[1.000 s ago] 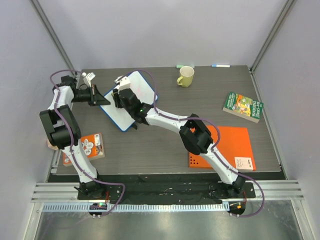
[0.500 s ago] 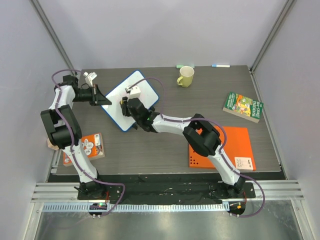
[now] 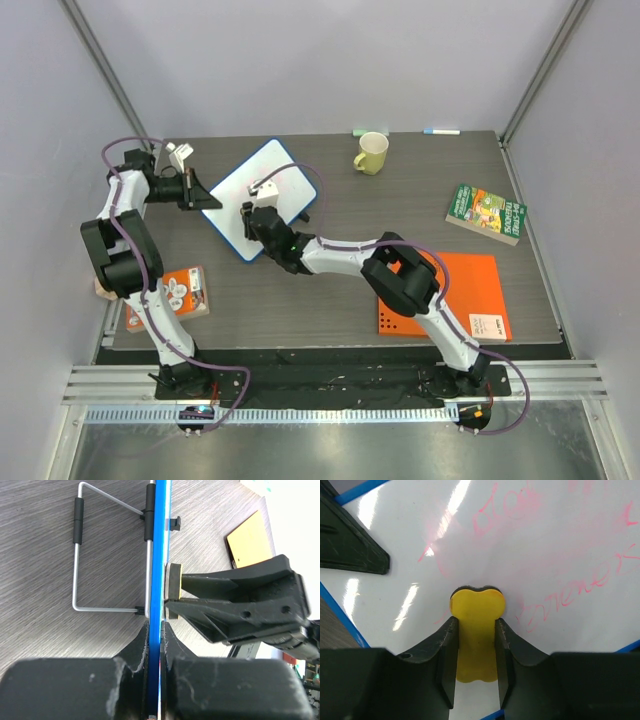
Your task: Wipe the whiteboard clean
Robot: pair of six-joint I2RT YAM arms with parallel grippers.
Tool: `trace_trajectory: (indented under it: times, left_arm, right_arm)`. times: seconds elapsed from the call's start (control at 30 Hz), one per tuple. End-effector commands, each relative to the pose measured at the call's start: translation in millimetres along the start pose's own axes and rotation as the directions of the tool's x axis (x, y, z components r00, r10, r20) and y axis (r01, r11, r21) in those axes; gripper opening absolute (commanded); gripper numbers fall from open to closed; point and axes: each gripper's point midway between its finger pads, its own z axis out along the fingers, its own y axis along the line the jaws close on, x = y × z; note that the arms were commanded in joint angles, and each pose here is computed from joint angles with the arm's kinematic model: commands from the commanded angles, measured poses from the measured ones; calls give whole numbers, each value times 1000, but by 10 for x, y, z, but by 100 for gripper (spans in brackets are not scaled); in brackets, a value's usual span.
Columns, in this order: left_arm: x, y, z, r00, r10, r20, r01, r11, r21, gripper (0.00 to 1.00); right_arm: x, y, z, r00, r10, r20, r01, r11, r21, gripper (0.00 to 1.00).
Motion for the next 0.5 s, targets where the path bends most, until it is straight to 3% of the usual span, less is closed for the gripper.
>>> trace_trajectory:
  times: [0.0,0.17,0.2,0.27,0.37,0.47]
  left_arm:
    - [19,-102,7,990,126,-59,-129,991,-45,0]
    - [60,-136,11,992,113,-64,-115,993,-27,0]
    - [60,-148,14,991,115,-64,-117,993,-25,0]
    - [64,-163,11,992,111,-65,-113,993,-21,0]
    - [57,-184,5,991,117,-64,-119,993,-21,0]
    - [50,-198,-7,991,116,-61,-118,993,-21,0]
  right_arm:
    - [123,603,117,1000,3,-5,-4,979,-203,1]
    - [-206,712,301,995,53,84,-32,972,-231,1]
    - [-38,667,380,998,32,58,-19,977,-213,1]
    - [-140,652,482,996,46,80,-30,982,-186,1]
    - [-90,415,648,994,90,60,-82,988,-128,1]
    - [95,133,712,986,163,-42,-166,983,-81,1]
